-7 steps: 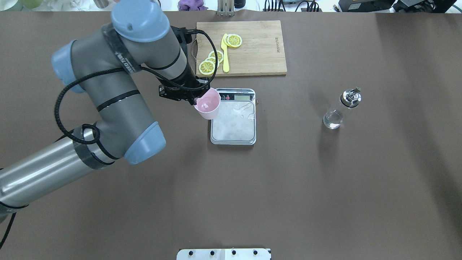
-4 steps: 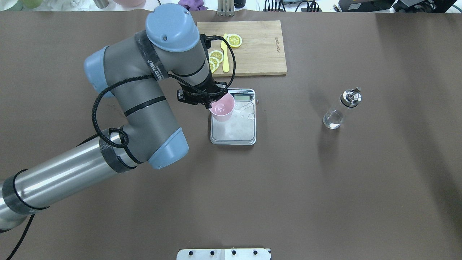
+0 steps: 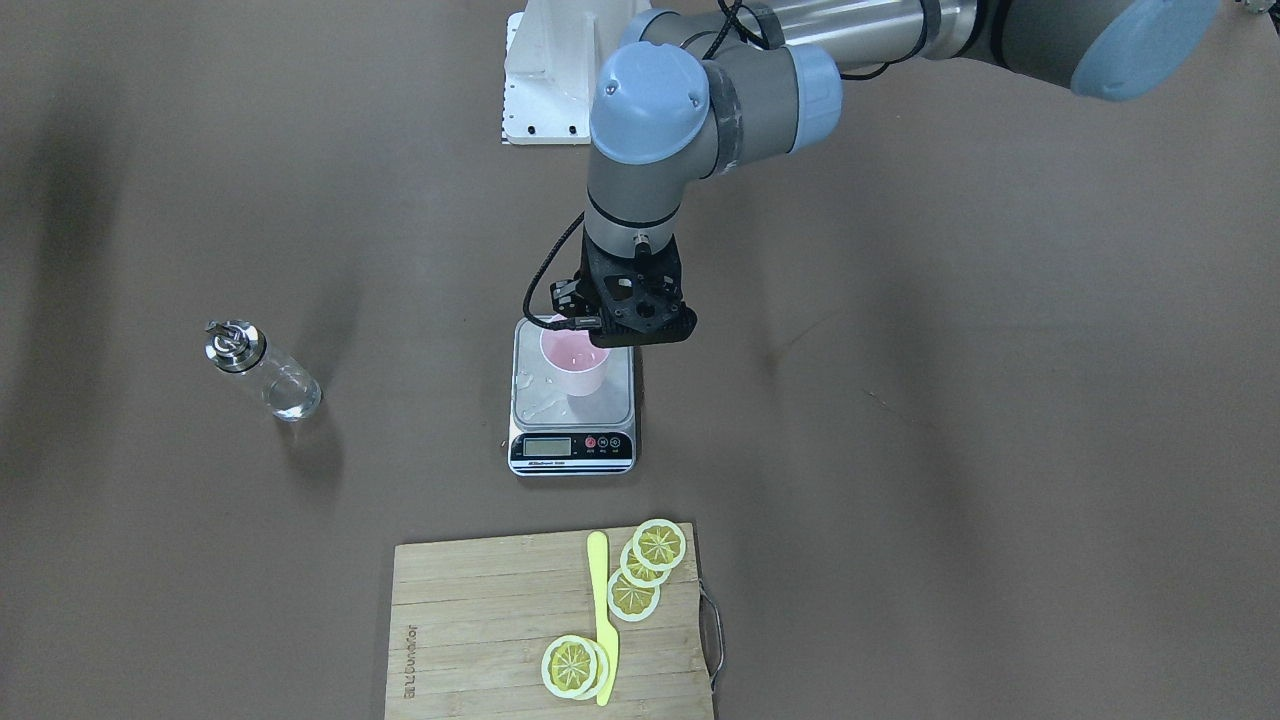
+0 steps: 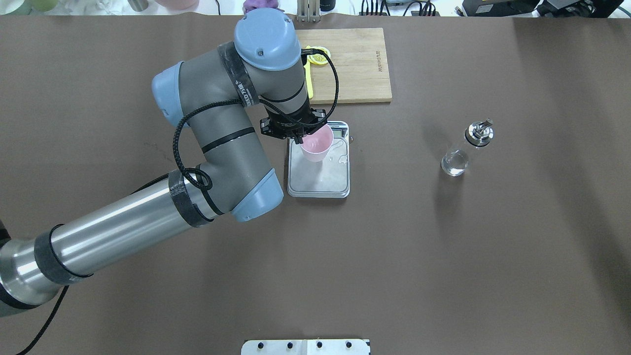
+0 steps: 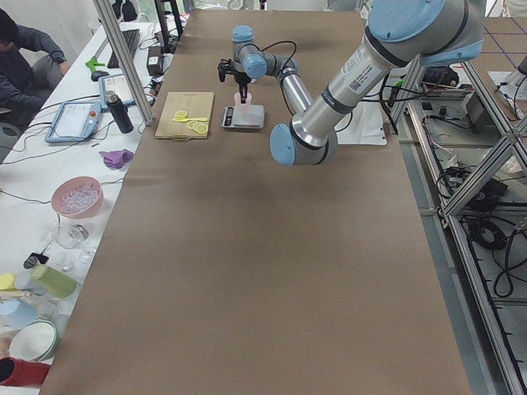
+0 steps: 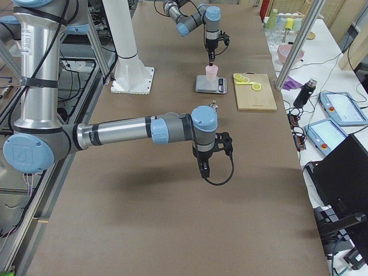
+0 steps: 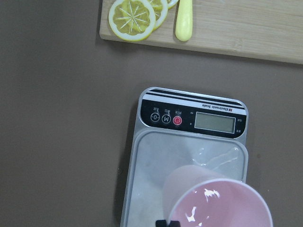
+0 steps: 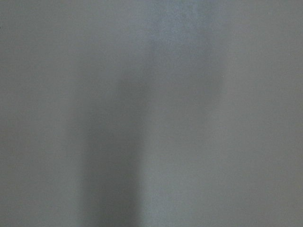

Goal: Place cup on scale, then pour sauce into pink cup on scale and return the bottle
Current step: 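Lower the pink cup onto the scale and open the left gripper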

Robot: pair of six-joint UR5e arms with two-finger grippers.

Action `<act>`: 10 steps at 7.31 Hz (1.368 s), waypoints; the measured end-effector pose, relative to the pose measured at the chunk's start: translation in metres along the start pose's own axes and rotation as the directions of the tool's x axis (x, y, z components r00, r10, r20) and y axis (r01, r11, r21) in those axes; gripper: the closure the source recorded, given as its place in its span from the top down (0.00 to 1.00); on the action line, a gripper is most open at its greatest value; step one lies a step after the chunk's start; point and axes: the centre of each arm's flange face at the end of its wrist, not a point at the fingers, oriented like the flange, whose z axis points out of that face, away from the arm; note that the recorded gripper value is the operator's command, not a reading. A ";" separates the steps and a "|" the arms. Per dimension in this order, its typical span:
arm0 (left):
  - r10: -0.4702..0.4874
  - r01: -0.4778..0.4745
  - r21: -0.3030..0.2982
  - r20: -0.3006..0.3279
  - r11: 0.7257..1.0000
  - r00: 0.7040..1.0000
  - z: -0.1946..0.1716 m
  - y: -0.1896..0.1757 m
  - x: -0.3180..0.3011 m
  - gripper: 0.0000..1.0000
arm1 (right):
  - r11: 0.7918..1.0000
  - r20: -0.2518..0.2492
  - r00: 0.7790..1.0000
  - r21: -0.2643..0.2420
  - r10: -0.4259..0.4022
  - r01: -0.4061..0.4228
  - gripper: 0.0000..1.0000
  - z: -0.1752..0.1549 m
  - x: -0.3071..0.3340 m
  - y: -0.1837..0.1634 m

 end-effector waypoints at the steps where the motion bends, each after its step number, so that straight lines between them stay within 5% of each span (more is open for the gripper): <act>1: 0.004 -0.004 0.007 -0.001 1.000 1.000 0.009 -0.003 0.000 0.00 | 1.000 -0.001 1.000 0.000 0.000 0.000 1.00 0.000 0.000 0.000; 10: 0.019 -0.019 0.007 -0.028 1.000 0.999 0.005 0.003 0.004 0.00 | 1.000 -0.001 1.000 -0.001 0.001 -0.001 1.00 0.000 0.000 0.000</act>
